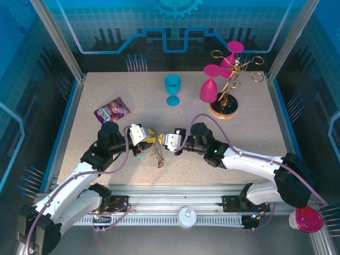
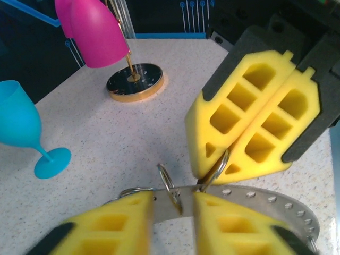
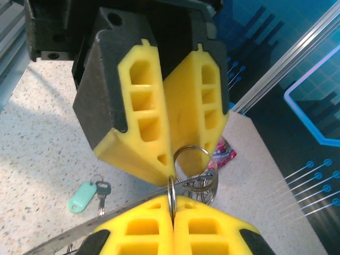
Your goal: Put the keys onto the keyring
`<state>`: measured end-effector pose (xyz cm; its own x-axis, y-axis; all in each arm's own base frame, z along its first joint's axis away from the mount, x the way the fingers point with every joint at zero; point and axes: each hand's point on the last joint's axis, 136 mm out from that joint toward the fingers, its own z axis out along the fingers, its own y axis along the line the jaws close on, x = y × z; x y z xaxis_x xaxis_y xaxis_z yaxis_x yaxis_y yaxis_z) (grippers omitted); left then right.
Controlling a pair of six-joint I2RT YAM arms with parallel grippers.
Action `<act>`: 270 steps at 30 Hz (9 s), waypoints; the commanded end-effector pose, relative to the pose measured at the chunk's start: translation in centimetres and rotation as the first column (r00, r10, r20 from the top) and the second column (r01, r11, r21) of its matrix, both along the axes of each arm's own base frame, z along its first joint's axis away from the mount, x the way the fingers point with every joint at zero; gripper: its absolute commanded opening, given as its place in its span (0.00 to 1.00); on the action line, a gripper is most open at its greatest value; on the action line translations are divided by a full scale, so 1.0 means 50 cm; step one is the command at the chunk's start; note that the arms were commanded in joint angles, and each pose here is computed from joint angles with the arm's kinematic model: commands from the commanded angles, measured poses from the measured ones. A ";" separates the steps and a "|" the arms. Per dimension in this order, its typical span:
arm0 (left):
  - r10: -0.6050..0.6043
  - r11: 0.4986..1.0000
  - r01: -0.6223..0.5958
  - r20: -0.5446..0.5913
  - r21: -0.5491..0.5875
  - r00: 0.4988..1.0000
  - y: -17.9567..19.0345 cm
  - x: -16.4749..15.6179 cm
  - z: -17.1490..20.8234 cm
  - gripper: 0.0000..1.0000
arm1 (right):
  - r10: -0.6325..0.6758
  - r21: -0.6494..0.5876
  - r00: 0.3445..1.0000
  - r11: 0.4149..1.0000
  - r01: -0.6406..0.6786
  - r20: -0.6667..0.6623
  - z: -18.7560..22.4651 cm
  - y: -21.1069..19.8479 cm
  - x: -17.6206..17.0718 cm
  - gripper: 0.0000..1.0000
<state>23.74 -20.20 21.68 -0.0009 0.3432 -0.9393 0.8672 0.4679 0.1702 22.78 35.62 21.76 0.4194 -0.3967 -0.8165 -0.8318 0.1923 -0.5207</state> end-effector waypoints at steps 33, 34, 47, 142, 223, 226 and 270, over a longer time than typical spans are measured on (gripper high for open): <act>-0.292 0.956 0.289 -0.051 -0.059 0.955 -0.056 -0.102 0.041 0.21 | 0.198 0.137 0.933 0.977 -0.163 -0.300 0.070 -0.019 -0.064 0.00; -0.291 0.956 0.288 -0.054 -0.056 0.955 -0.057 -0.101 0.038 0.20 | 0.206 0.138 0.931 0.976 -0.171 -0.301 0.071 -0.018 -0.067 0.00; -0.291 0.956 0.290 -0.063 -0.034 0.955 -0.063 -0.097 0.031 0.14 | 0.261 0.150 0.915 0.963 -0.224 -0.308 0.076 -0.005 -0.083 0.00; -0.196 0.980 0.199 -0.099 0.018 0.976 -0.068 -0.101 -0.004 0.21 | 0.292 0.181 0.862 0.955 -0.236 -0.415 0.065 -0.042 -0.079 0.00; 0.756 0.655 -0.752 -0.055 0.075 0.652 0.275 0.110 0.019 0.00 | -0.265 -0.198 0.760 0.963 0.181 -0.594 -0.145 0.058 0.007 0.26; 0.831 0.552 -0.833 -0.114 0.045 0.545 0.320 0.124 0.008 0.00 | -0.277 -0.232 0.745 0.958 0.168 -0.606 -0.178 0.114 0.000 0.28; 0.824 0.540 -0.842 -0.214 0.012 0.525 0.323 0.134 -0.025 0.00 | -0.601 -0.392 0.582 0.799 0.456 -0.547 -0.294 0.168 0.008 0.00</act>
